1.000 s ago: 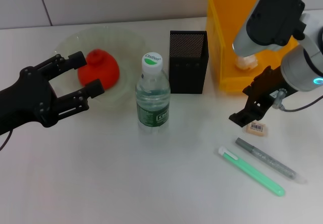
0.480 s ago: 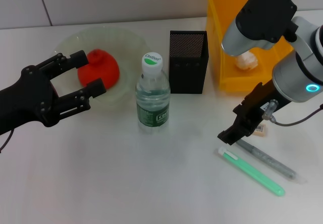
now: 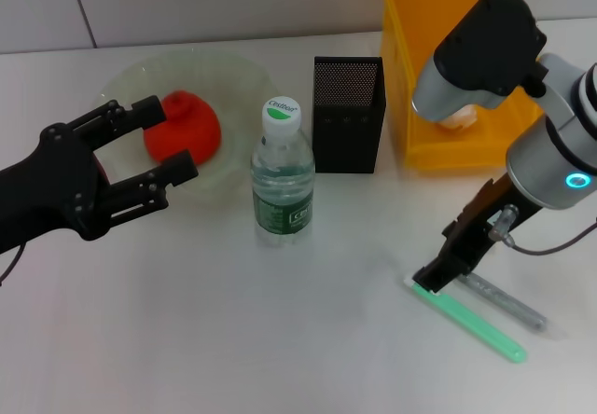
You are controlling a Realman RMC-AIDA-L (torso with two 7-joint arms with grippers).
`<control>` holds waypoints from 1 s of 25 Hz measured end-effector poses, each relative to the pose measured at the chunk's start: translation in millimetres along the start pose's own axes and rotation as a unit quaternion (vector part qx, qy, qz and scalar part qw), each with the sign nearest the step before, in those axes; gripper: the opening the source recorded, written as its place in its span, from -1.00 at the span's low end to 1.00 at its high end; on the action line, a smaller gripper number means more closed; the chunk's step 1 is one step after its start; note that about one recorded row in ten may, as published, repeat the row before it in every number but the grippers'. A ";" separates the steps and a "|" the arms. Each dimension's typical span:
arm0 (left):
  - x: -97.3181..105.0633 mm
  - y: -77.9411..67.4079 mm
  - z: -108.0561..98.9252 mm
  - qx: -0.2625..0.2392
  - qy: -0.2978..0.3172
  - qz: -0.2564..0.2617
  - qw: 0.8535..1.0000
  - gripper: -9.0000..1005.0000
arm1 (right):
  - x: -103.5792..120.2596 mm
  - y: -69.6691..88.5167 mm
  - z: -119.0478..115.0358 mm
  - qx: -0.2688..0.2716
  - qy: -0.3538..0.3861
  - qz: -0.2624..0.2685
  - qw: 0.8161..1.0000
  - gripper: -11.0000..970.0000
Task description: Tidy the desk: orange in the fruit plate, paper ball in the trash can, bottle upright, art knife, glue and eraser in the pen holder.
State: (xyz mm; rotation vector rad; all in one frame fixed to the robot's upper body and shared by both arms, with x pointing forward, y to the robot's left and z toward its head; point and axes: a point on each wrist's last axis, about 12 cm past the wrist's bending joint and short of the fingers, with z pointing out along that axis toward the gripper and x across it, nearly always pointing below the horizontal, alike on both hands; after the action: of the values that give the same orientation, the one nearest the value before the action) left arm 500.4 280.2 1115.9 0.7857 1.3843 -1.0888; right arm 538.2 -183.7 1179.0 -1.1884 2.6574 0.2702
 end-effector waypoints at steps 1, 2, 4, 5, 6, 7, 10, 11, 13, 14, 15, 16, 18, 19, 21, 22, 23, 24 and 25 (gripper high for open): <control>0.4 -0.1 -0.3 0.000 0.000 -0.001 1.000 0.57 | 0.5 -0.3 1.3 -0.002 0.004 0.001 1.000 0.52; 0.8 -0.5 -0.4 -0.001 0.000 -0.001 1.000 0.57 | 0.8 -0.2 2.7 -0.004 0.008 0.002 1.000 0.52; 1.1 -1.0 -0.6 -0.001 -0.001 -0.001 1.000 0.57 | 0.4 0.0 2.6 -0.004 0.009 0.004 1.000 0.51; 1.2 -1.1 -0.6 -0.001 -0.001 -0.001 1.000 0.57 | 0.1 0.1 2.3 -0.003 0.010 0.005 1.000 0.51; 1.2 -1.1 -0.5 -0.001 -0.001 -0.001 1.000 0.57 | -0.3 0.0 2.0 -0.002 0.010 0.006 1.000 0.51; 1.2 -1.1 -0.5 -0.001 -0.001 -0.001 1.000 0.57 | -0.4 -0.1 2.0 -0.002 0.011 0.006 1.000 0.51; 1.1 -1.1 -0.3 -0.001 -0.001 -0.001 1.000 0.57 | -0.2 0.0 2.8 -0.002 0.013 0.006 1.000 0.51; 0.8 -1.3 0.2 0.001 -0.001 0.000 1.000 0.57 | -0.2 0.0 2.8 -0.002 0.013 0.006 1.000 0.51; 0.5 -1.5 0.3 0.003 -0.001 0.000 1.000 0.57 | -0.7 0.7 3.3 -0.001 0.015 0.004 1.000 0.51; 0.3 -1.5 0.3 0.003 -0.002 0.001 1.000 0.57 | -1.1 1.1 3.6 -0.001 0.015 0.002 1.000 0.51; 0.2 -1.5 0.4 0.004 -0.002 0.001 1.000 0.57 | -1.8 1.6 3.8 -0.001 0.016 0.001 1.000 0.51; 0.0 -1.4 0.6 0.004 -0.002 0.001 1.000 0.57 | -2.5 2.2 4.1 -0.001 0.016 0.001 1.000 0.51; 0.1 -1.3 0.8 0.004 -0.002 0.001 1.000 0.57 | -4.9 4.4 5.2 0.000 0.021 -0.001 1.000 0.51; 0.0 -1.2 0.9 0.004 -0.002 0.001 1.000 0.57 | -7.6 6.8 7.1 0.001 0.029 -0.005 1.000 0.51; -0.1 -1.1 1.0 0.004 -0.002 0.001 1.000 0.57 | -8.4 7.0 8.1 0.002 0.033 -0.006 0.999 0.51; -0.6 -0.9 1.3 0.005 -0.002 0.003 1.000 0.57 | -10.0 6.7 10.1 0.002 0.039 -0.004 0.999 0.50; -0.6 -0.9 1.3 0.005 -0.002 0.003 1.000 0.57 | -10.0 6.7 10.1 0.002 0.039 -0.004 0.999 0.50; -0.8 -0.8 1.4 0.005 -0.002 0.003 1.000 0.57 | -11.6 6.3 12.2 0.000 0.044 -0.003 0.999 0.50; -0.8 -0.8 1.4 0.005 -0.002 0.003 1.000 0.57 | -11.6 6.3 12.2 0.000 0.044 -0.003 0.999 0.50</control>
State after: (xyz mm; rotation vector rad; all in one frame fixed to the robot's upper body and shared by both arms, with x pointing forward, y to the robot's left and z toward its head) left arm 500.2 278.7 1116.9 0.7932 1.3729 -1.0929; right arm 542.5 -168.2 1170.9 -1.2347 2.7291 0.2220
